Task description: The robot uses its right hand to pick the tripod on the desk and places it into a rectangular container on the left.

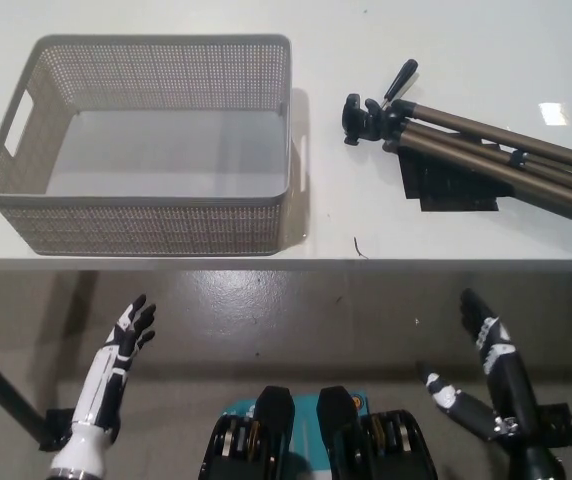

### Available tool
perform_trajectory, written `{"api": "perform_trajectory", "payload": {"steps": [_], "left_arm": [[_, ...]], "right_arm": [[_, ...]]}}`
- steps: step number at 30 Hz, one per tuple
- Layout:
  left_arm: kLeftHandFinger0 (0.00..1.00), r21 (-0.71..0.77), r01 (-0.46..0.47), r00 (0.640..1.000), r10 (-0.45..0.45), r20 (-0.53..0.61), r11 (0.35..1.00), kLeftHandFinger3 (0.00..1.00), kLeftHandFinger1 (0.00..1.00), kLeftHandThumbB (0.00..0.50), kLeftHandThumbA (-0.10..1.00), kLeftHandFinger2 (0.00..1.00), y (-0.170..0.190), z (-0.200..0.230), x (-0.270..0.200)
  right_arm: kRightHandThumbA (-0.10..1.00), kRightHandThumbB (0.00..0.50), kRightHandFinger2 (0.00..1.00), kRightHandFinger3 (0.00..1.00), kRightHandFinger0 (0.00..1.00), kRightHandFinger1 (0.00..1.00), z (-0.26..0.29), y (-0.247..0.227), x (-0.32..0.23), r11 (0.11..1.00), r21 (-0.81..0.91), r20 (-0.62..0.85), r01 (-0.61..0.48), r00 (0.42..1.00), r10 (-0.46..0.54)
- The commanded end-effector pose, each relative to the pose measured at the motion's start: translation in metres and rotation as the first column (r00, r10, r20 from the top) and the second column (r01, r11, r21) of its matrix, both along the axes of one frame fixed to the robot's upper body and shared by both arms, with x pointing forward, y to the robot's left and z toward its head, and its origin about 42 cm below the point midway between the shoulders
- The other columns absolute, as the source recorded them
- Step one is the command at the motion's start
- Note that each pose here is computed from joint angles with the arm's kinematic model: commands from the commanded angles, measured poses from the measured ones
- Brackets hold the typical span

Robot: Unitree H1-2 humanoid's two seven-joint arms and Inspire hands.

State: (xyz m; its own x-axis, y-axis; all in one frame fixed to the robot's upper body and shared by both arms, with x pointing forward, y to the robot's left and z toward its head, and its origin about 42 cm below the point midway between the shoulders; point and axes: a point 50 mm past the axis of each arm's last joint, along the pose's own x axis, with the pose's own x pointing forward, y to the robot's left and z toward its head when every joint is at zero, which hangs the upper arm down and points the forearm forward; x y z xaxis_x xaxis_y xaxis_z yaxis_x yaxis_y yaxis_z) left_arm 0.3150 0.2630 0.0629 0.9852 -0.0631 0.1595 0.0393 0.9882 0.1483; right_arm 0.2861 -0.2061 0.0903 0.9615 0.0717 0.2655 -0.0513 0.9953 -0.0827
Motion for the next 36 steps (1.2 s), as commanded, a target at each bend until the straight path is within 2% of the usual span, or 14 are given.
{"api": "perform_trajectory", "payload": {"steps": [1, 5, 7, 8, 9, 11, 12, 17, 20, 23, 25, 27, 30, 36], "left_arm": [[1.0, 0.01, 0.043, 0.991, -0.044, 0.127, 0.999, 1.0, 1.0, 0.5, 1.0, 1.0, -0.002, 0.029, 0.02], [1.0, 0.004, 0.039, 0.991, -0.039, 0.126, 0.999, 1.0, 1.0, 0.5, 1.0, 1.0, -0.002, 0.034, 0.027], [1.0, 0.002, 0.04, 0.992, -0.04, 0.123, 0.999, 1.0, 1.0, 0.5, 1.0, 1.0, -0.001, 0.033, 0.026], [1.0, 0.006, 0.041, 0.992, -0.041, 0.123, 0.999, 1.0, 1.0, 0.5, 1.0, 1.0, -0.001, 0.032, 0.026], [1.0, 0.009, 0.044, 0.992, -0.045, 0.119, 0.999, 1.0, 1.0, 0.5, 1.0, 1.0, -0.001, 0.033, 0.027], [1.0, 0.009, 0.05, 0.992, -0.051, 0.111, 0.999, 1.0, 1.0, 0.5, 1.0, 1.0, -0.001, 0.033, 0.027], [1.0, 0.007, 0.048, 0.993, -0.049, 0.108, 0.999, 1.0, 1.0, 0.5, 1.0, 1.0, -0.001, 0.032, 0.027], [1.0, 0.012, 0.047, 0.994, -0.048, 0.099, 0.999, 1.0, 1.0, 0.5, 1.0, 1.0, 0.0, 0.027, 0.023], [1.0, 0.014, 0.047, 0.994, -0.048, 0.103, 0.999, 1.0, 1.0, 0.5, 1.0, 1.0, 0.003, 0.028, 0.024], [1.0, 0.018, 0.049, 0.994, -0.051, 0.097, 0.999, 1.0, 1.0, 0.5, 1.0, 1.0, 0.005, 0.027, 0.023], [1.0, 0.023, 0.042, 0.995, -0.044, 0.095, 0.999, 1.0, 1.0, 0.5, 1.0, 1.0, 0.004, 0.025, 0.021], [1.0, 0.032, 0.043, 0.994, -0.046, 0.099, 0.999, 1.0, 1.0, 0.5, 1.0, 1.0, 0.004, 0.023, 0.019], [1.0, 0.035, 0.042, 0.995, -0.045, 0.088, 0.998, 1.0, 1.0, 0.5, 1.0, 1.0, 0.006, 0.022, 0.015], [1.0, 0.034, 0.046, 0.997, -0.049, 0.067, 0.998, 1.0, 1.0, 0.5, 1.0, 1.0, 0.004, 0.021, 0.013]], "right_arm": [[0.75, 0.22, 1.0, 1.0, 0.91, 1.0, 0.05, -0.009, 0.003, 0.995, 0.033, 0.249, 0.094, 0.963, -0.099], [0.8, 0.216, 1.0, 1.0, 0.88, 0.98, 0.094, -0.022, 0.01, 0.975, 0.033, 0.41, 0.221, 0.886, -0.215], [0.84, 0.225, 1.0, 1.0, 0.91, 1.0, 0.126, -0.034, 0.017, 0.964, 0.064, 0.51, 0.258, 0.822, -0.254], [0.87, 0.228, 1.0, 1.0, 1.0, 1.0, 0.148, -0.046, 0.022, 0.965, 0.029, 0.567, 0.261, 0.791, -0.231], [0.98, 0.305, 1.0, 1.0, 1.0, 1.0, 0.173, -0.053, 0.026, 0.957, -0.053, 0.582, 0.286, 0.787, -0.203], [1.0, 0.35, 1.0, 1.0, 1.0, 1.0, 0.213, -0.063, 0.033, 0.925, -0.205, 0.602, 0.32, 0.786, -0.139], [1.0, 0.397, 1.0, 1.0, 1.0, 1.0, 0.223, -0.065, 0.035, 0.911, -0.247, 0.595, 0.329, 0.794, -0.126], [0.97, 0.421, 1.0, 1.0, 1.0, 1.0, 0.311, -0.074, 0.084, 0.809, -0.466, 0.551, 0.358, 0.833, -0.051], [0.95, 0.44, 1.0, 1.0, 1.0, 1.0, 0.343, -0.075, 0.123, 0.754, -0.555, 0.512, 0.352, 0.859, -0.025], [0.94, 0.498, 1.0, 1.0, 1.0, 1.0, 0.363, -0.066, 0.165, 0.71, -0.626, 0.444, 0.321, 0.896, -0.014], [0.95, 0.496, 1.0, 1.0, 1.0, 1.0, 0.375, -0.052, 0.194, 0.666, -0.691, 0.371, 0.28, 0.928, -0.005], [0.92, 0.47, 1.0, 1.0, 1.0, 1.0, 0.382, -0.039, 0.222, 0.621, -0.756, 0.267, 0.208, 0.964, 0.003], [0.91, 0.48, 1.0, 1.0, 1.0, 1.0, 0.379, -0.025, 0.261, 0.575, -0.811, 0.123, 0.107, 0.992, -0.011], [0.98, 0.5, 1.0, 1.0, 1.0, 1.0, 0.35, -0.002, 0.301, 0.494, -0.869, -0.069, -0.03, 0.996, -0.06]]}}
